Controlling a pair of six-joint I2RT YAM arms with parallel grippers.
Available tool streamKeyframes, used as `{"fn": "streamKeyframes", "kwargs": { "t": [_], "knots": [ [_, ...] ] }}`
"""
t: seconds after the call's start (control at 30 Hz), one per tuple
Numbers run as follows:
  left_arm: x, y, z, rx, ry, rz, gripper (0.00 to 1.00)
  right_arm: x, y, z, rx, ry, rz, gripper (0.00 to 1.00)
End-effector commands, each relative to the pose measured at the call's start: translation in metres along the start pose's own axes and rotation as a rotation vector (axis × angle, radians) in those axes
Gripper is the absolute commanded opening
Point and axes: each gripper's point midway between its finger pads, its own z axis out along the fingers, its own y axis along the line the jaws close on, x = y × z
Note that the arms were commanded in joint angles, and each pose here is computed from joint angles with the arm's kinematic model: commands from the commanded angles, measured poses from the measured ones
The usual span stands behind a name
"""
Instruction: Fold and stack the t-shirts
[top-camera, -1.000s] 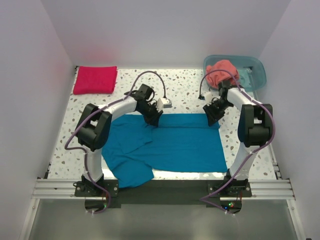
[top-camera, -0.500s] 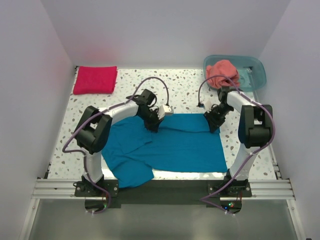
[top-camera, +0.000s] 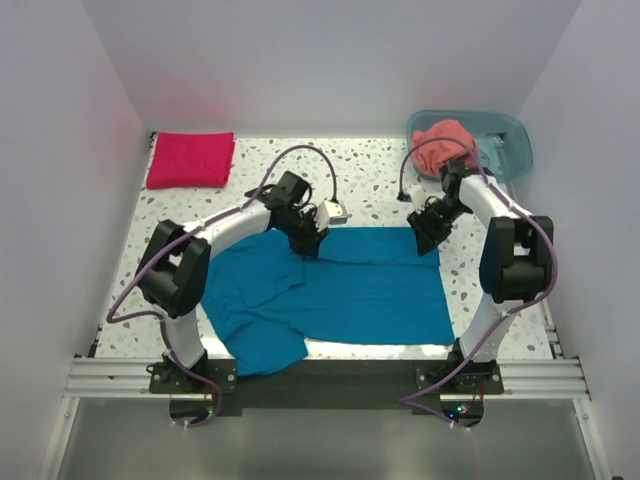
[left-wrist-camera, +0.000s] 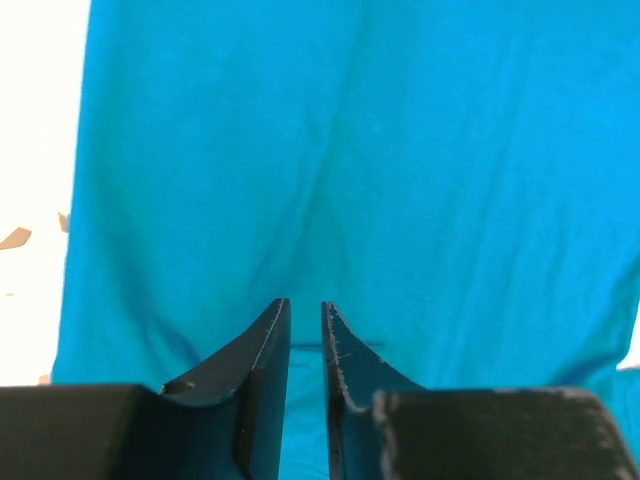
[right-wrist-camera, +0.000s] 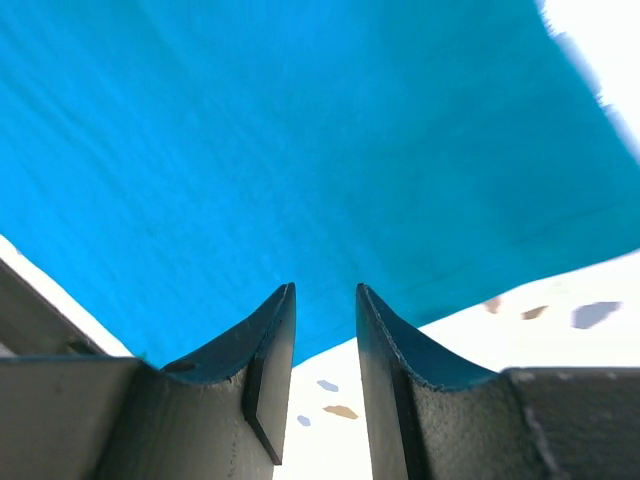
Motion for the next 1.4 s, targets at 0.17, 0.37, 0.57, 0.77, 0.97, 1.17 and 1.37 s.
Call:
{"fn": "streamKeyframes", "kwargs": {
  "t": [0.17, 0.37, 0.57, 0.77, 0.97, 1.17, 1.37],
  "knots": [
    [0.023, 0.036, 0.017, -0.100, 0.090, -0.119, 0.24, -0.042, -0.024, -0.011, 0.109, -0.130, 0.101, 0.33],
    [0.049, 0.027, 0.017, -0.082, 0.175, -0.115, 0.25, -0.025, -0.035, 0.014, 0.142, -0.041, 0.129, 0.32],
    [0.035, 0.027, -0.037, -0.205, 0.127, -0.073, 0.41, -0.024, -0.036, 0.005, 0.170, -0.036, 0.107, 0.31],
    [0.066, 0.037, -0.102, -0.293, 0.121, -0.207, 0.45, -0.041, -0.034, -0.011, 0.222, -0.083, 0.086, 0.31],
    [0.148, 0.055, -0.126, -0.338, 0.250, -0.400, 0.43, -0.042, -0.028, 0.007, 0.265, -0.024, 0.052, 0.30],
    [0.182, 0.065, -0.130, -0.370, 0.330, -0.449, 0.42, -0.025, -0.030, 0.022, 0.292, 0.075, 0.040, 0.30],
    [0.200, 0.076, -0.104, -0.346, 0.364, -0.502, 0.39, -0.012, -0.053, 0.037, 0.364, 0.160, 0.049, 0.28]
  ]
}}
